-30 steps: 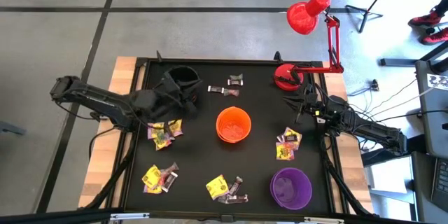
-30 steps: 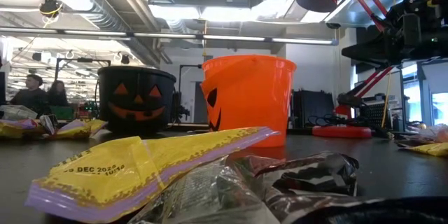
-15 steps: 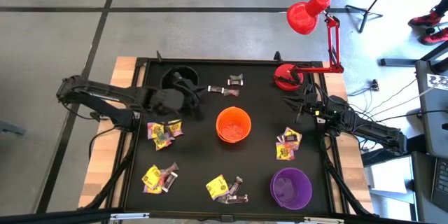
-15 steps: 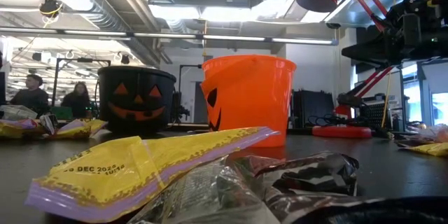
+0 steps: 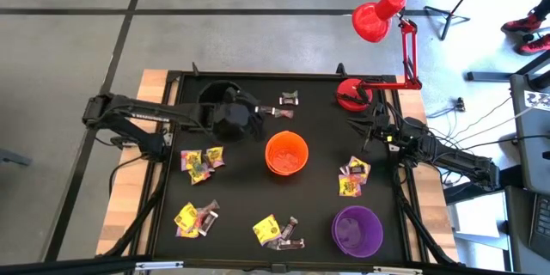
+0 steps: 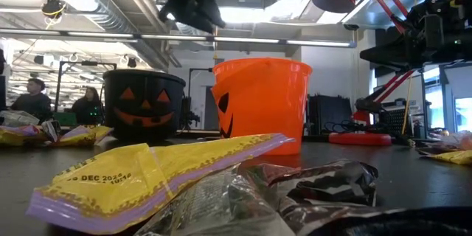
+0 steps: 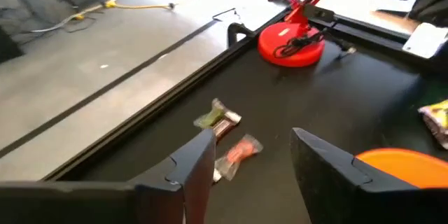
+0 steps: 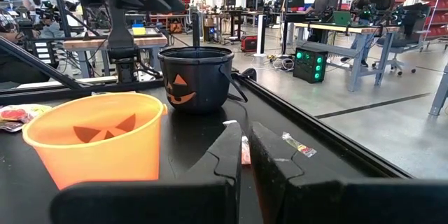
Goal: Sort candy
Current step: Put the brown chocolate bar into the black bucket
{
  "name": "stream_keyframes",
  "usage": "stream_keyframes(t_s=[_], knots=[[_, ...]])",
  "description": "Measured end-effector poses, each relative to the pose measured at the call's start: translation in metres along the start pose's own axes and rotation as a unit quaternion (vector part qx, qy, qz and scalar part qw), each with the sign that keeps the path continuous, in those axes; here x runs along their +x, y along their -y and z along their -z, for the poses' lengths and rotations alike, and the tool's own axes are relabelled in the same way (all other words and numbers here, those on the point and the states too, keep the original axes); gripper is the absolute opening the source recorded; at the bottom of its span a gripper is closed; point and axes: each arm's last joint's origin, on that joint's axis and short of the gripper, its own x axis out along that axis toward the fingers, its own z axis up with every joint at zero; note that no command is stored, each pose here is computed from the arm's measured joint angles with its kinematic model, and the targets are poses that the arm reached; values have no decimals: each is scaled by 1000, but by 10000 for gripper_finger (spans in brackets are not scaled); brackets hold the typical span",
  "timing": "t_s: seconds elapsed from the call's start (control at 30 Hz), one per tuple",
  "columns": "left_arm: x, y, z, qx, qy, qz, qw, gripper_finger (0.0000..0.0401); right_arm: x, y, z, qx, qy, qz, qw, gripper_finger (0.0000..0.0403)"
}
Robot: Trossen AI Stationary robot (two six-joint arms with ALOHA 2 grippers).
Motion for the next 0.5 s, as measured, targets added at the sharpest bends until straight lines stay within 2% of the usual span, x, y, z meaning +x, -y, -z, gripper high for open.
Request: stream_keyframes(t_s=[0.27,0.5], knots=[[27,-24,-8,-11,-15,19,1000,180,0,0,0,0,0,0,1000,28],[15,-29,-6,33,-42,28,998,180,0,0,0,0,0,0,1000,28]])
